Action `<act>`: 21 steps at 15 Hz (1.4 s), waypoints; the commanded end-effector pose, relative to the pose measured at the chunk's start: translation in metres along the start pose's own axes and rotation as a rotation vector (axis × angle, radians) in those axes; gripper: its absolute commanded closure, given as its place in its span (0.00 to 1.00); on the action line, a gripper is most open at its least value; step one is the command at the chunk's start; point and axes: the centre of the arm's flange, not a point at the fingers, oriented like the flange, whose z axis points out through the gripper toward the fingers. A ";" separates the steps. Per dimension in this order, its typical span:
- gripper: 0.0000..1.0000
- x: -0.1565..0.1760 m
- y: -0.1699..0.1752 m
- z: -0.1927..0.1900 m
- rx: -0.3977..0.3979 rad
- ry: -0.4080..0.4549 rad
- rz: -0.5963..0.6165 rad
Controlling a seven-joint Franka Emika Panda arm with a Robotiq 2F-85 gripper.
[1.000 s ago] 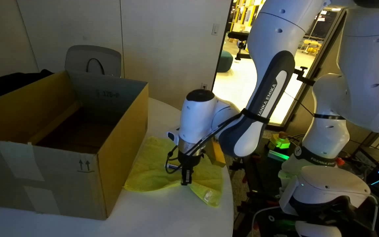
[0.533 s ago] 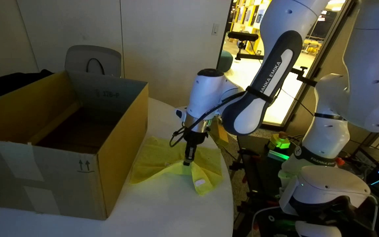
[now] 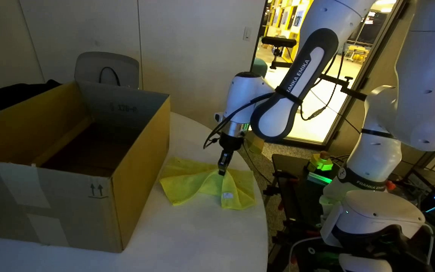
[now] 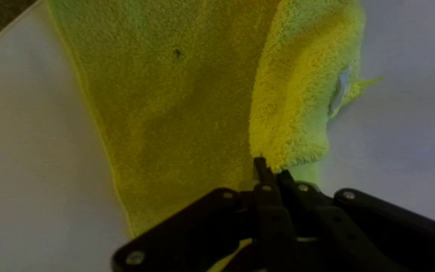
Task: Put the marker on the cloth, fold it and put the cloth in the box
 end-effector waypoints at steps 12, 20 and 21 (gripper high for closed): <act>0.12 0.001 0.055 0.000 0.042 0.023 0.121; 0.00 -0.013 0.090 0.020 0.063 -0.036 0.064; 0.00 -0.017 0.092 0.023 0.063 -0.045 0.070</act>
